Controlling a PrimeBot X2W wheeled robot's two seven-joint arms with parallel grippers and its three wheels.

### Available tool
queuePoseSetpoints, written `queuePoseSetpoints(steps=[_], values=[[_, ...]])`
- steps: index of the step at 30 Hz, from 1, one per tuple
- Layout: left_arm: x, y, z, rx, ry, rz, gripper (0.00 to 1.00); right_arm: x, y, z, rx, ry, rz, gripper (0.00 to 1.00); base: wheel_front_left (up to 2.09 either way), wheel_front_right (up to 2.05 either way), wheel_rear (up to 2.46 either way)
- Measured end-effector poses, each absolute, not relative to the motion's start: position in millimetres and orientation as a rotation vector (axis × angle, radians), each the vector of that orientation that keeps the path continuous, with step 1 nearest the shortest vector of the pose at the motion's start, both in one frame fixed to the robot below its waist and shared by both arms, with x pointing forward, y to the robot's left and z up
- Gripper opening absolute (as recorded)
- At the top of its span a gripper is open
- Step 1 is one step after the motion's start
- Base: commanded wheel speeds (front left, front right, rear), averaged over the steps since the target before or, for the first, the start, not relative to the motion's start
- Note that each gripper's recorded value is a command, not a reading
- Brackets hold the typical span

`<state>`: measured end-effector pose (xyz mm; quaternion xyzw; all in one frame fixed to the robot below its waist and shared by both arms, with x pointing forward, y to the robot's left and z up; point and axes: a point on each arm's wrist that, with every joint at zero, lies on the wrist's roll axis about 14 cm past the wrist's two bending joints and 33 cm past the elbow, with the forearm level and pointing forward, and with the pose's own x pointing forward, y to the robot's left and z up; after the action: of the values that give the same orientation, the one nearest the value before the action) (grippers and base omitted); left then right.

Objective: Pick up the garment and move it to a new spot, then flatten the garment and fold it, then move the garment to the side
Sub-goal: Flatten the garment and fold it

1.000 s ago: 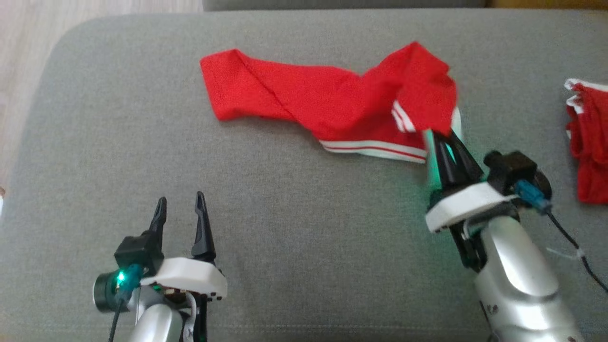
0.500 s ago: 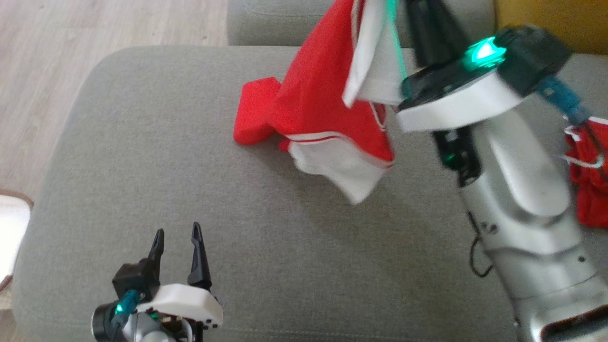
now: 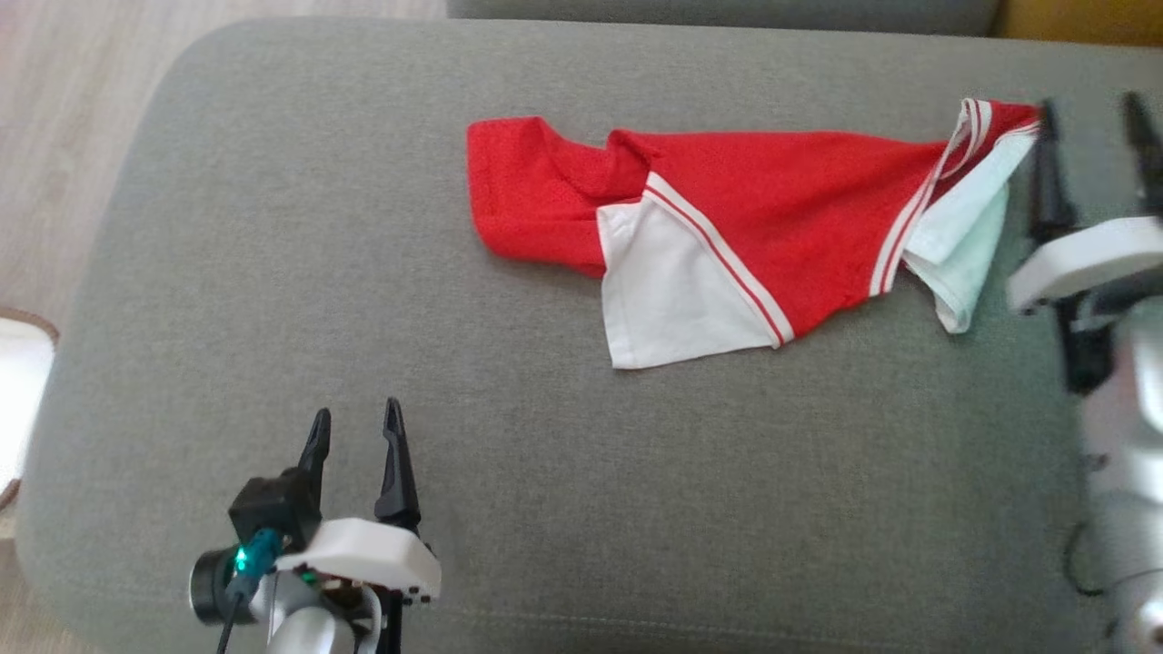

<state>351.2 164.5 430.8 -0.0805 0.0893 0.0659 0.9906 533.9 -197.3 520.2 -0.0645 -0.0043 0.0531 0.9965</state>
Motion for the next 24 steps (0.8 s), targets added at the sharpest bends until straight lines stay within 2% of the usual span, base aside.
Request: queuePoseSetpoints(steps=[8, 17, 21, 24], values=[[368, 143, 433, -0.178, 0.174, 0.070, 1.00, 494, -128, 477, -0.044, 0.066, 0.255, 1.00, 0.00, 0.00, 0.00], [367, 143, 437, -0.183, 0.164, 0.070, 1.00, 419, 6, 427, 0.022, 0.220, 0.669, 1.00, 0.00, 0.00, 0.00], [361, 152, 435, -0.179, 0.171, 0.099, 1.00, 392, 27, 393, -0.004, 0.339, 0.769, 1.00, 0.00, 0.00, 0.00], [357, 160, 433, -0.176, 0.177, 0.126, 1.00, 390, 32, 381, -0.033, 0.379, 0.797, 1.00, 0.00, 0.00, 0.00]])
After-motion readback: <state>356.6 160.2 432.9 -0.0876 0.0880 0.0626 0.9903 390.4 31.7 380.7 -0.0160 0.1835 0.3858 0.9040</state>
